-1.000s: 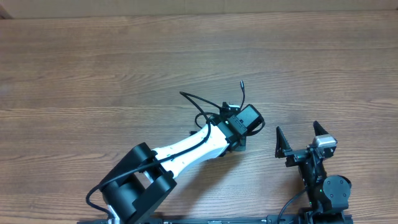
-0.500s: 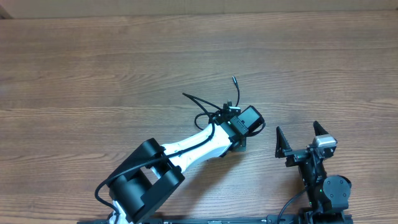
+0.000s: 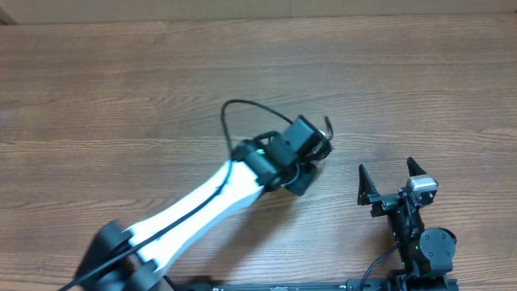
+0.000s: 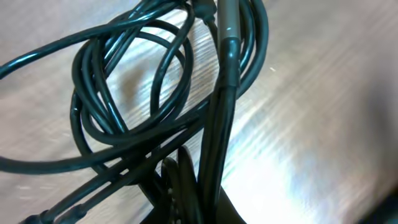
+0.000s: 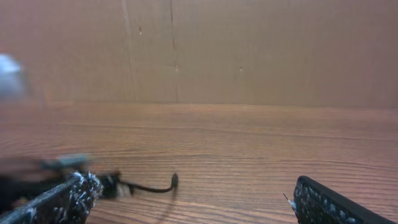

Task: Untangle cables
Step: 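Lift the cable bundle with the left gripper toward the center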

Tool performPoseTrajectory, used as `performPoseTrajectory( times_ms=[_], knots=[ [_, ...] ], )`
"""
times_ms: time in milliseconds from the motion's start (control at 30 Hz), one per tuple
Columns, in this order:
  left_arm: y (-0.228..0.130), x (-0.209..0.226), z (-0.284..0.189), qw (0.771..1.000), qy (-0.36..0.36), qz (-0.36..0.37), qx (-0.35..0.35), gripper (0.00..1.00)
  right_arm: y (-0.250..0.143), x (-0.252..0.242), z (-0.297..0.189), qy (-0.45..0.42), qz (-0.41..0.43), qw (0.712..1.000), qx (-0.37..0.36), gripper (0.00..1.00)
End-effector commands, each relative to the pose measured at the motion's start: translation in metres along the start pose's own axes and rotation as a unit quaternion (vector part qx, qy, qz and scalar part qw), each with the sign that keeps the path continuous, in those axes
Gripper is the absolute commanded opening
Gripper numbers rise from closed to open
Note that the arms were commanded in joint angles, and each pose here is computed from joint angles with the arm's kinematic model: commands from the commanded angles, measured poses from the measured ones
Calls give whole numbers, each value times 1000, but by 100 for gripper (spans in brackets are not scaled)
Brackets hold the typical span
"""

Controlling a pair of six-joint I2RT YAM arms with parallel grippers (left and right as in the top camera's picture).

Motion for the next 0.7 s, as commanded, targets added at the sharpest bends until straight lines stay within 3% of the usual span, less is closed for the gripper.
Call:
performPoseTrajectory(
  times_ms=[0,167,467,667],
  knots=[
    [4,0,-49,986,-25,155,-50,4,-2,-1,0,-4,-1,1000,-3,100],
    [-9,7,-95,975,-13,209,-78,4,-2,-1,0,-4,-1,1000,-3,100],
    [-33,7,-144,969,-5,219,-111,4,-2,-1,0,-4,-1,1000,-3,100],
    [-35,11,-160,982,-9,125,-140,4,1,-2,0,-13,-2,1000,-11,100]
  ],
)
Point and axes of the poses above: each gripper's point midway between its finger pads, its own z axis out along the fingers, its own x axis along the line the jaws close on, y = z × x, the point moved 8 cm from there along -z, back along the fingers, and after that the axes turned 6 degrees about z, right-handed, at the moved point
